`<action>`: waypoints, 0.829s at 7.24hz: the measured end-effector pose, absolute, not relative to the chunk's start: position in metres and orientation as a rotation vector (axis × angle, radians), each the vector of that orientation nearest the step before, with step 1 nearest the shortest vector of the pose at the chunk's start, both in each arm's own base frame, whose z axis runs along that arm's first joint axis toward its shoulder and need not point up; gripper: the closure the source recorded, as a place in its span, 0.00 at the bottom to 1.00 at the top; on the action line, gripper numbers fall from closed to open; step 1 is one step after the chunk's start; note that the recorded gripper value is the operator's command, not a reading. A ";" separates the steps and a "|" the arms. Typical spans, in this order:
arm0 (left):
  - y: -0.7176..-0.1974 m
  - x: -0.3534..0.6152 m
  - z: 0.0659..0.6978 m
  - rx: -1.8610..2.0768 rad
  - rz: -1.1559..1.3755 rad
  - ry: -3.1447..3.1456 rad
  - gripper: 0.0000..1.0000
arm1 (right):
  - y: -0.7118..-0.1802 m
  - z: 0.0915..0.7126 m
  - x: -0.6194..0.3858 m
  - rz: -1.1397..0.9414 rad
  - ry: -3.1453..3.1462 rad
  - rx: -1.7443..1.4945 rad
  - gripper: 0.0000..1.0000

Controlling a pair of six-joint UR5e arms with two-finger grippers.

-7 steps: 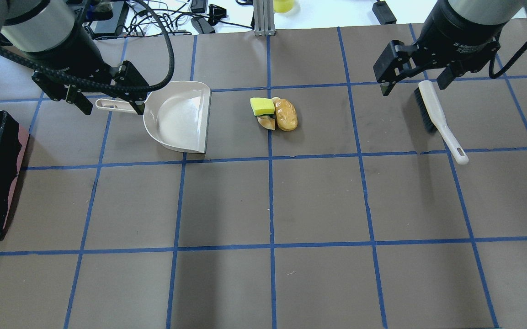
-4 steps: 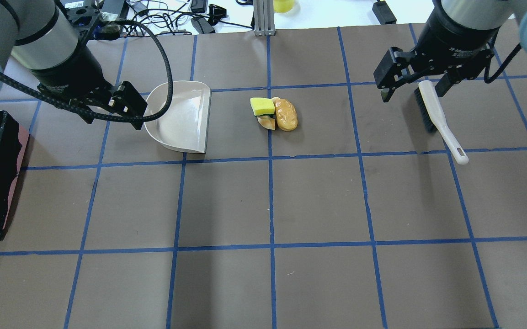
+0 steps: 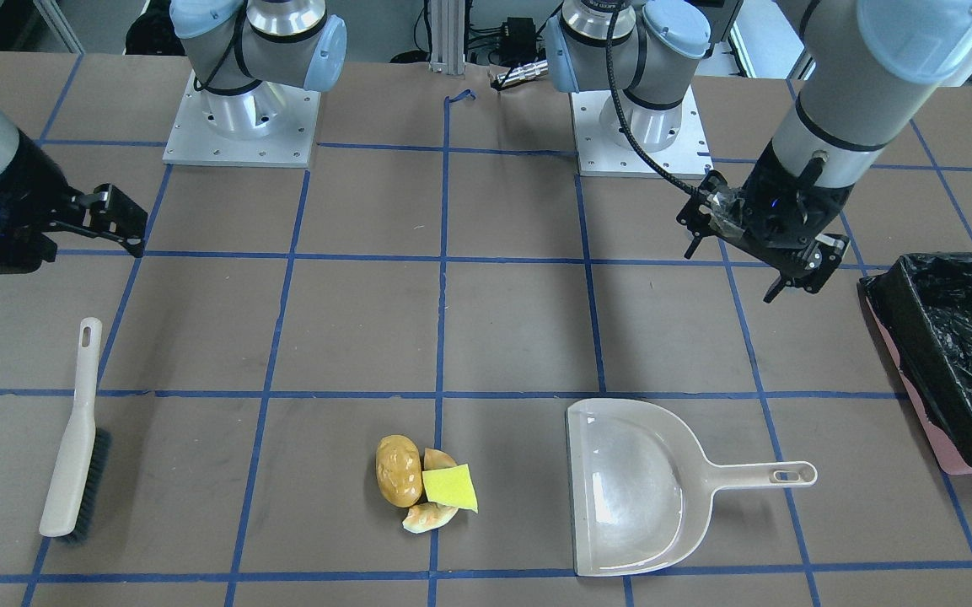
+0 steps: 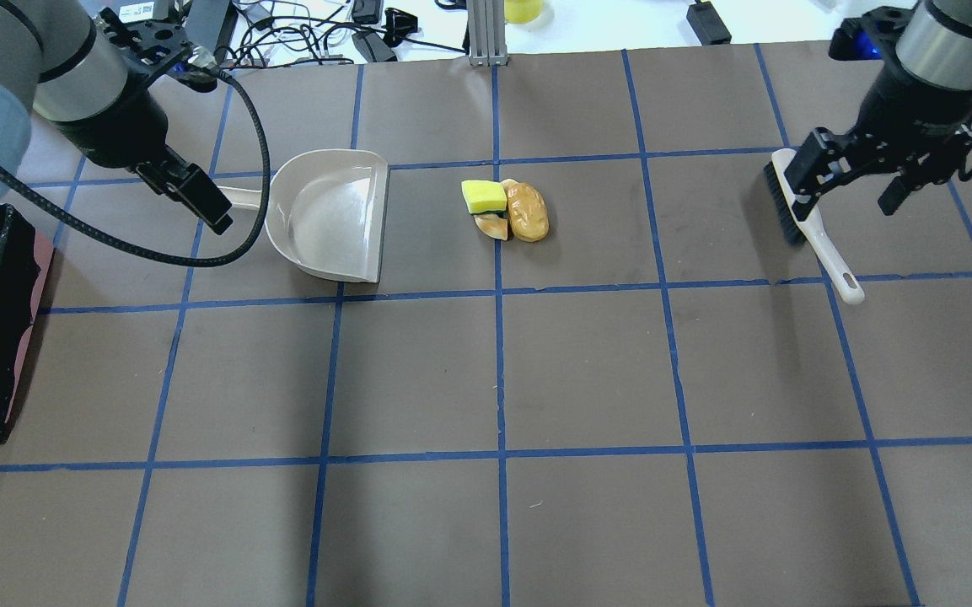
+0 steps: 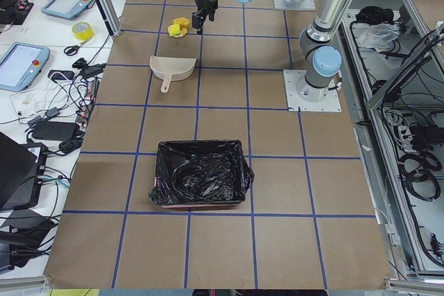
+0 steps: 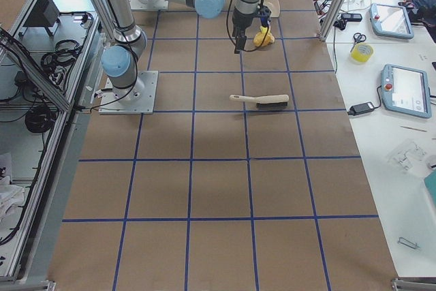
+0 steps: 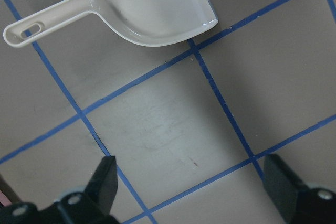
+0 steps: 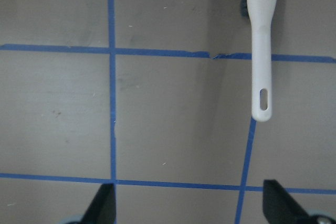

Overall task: Sweep and dump trash into bin
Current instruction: 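Grasp the dustpan handle with the left gripper while the right grasps the brush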

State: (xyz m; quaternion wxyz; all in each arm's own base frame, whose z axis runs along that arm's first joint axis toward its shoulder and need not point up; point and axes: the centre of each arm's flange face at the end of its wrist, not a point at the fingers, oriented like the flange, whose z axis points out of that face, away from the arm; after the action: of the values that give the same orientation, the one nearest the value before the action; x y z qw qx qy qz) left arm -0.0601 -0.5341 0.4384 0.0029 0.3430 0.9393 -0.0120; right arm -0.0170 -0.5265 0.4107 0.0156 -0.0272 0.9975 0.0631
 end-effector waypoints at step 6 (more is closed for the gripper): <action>-0.640 0.012 0.353 2.104 -0.035 2.266 0.09 | -0.563 0.238 -0.089 0.173 3.130 -0.162 0.07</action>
State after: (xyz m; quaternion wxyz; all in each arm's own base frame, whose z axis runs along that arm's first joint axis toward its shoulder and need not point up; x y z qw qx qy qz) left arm 0.0122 -0.6396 0.3527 0.0248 0.6802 0.7325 -0.0114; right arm -0.0886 -0.5635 0.2378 0.0014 -0.0518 0.9971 0.0552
